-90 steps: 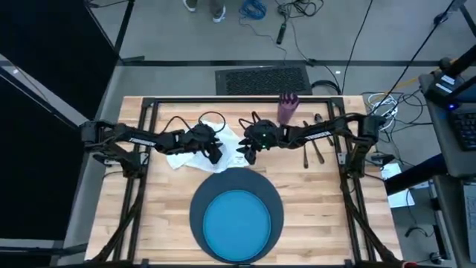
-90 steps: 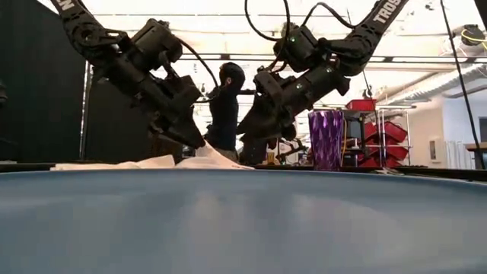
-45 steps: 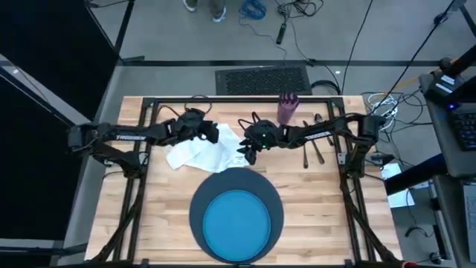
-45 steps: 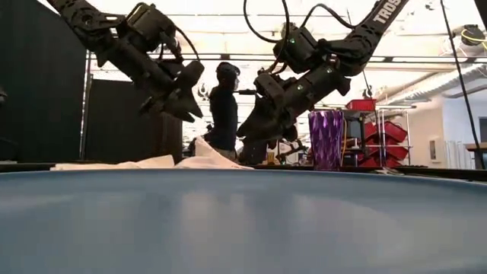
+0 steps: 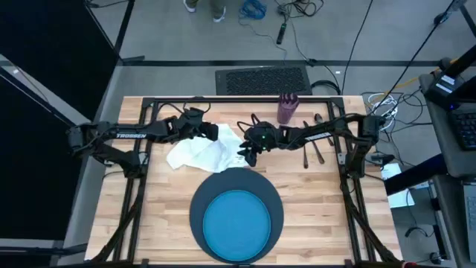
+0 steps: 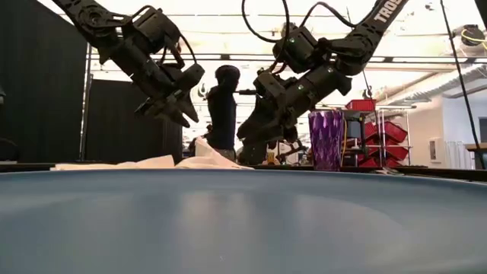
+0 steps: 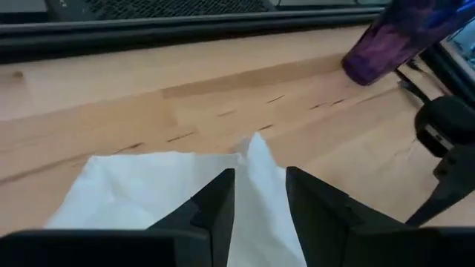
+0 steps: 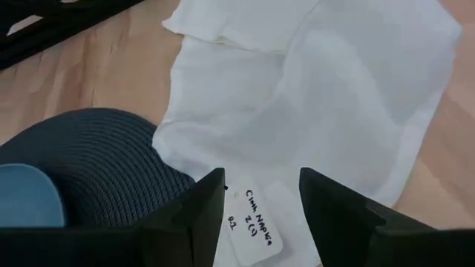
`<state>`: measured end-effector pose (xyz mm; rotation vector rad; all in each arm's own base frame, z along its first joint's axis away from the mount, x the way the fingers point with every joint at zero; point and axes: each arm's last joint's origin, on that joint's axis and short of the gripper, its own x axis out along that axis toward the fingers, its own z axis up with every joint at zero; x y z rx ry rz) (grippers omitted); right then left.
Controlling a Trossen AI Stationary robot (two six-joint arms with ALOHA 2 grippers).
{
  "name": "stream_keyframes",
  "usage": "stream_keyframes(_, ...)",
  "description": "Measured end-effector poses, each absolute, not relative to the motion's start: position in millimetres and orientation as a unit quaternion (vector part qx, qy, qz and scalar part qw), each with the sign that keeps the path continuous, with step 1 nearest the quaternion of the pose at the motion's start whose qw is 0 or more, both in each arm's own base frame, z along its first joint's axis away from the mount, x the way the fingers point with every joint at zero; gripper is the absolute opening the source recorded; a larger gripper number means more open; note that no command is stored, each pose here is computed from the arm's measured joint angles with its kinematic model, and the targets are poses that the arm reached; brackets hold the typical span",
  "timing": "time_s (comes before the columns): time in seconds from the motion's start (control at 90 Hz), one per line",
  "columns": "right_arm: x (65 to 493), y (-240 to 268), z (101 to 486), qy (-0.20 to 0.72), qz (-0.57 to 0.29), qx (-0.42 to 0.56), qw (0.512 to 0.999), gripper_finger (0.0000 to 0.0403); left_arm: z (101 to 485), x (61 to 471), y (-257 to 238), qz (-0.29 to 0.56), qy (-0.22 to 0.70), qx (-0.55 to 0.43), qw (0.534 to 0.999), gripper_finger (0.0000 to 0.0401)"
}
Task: Set table place
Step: Fold the table napkin
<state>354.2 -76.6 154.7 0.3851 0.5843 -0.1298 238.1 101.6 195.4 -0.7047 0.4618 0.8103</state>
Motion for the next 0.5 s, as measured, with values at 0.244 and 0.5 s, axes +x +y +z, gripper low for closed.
stream_keyframes(0.244, 354.1, -75.6, 154.6, 0.288, -0.048, 0.196, 0.936, 0.0162, 187.7, 242.9, 100.3, 0.388, 0.221, -0.346, 0.825, 0.0107)
stream_keyframes(0.5, 353.9, -75.6, 154.4, 0.289, -0.048, 0.196, 0.936, 0.0162, 173.7, 253.5, 98.4, 0.378, 0.234, -0.346, 0.826, 0.0107)
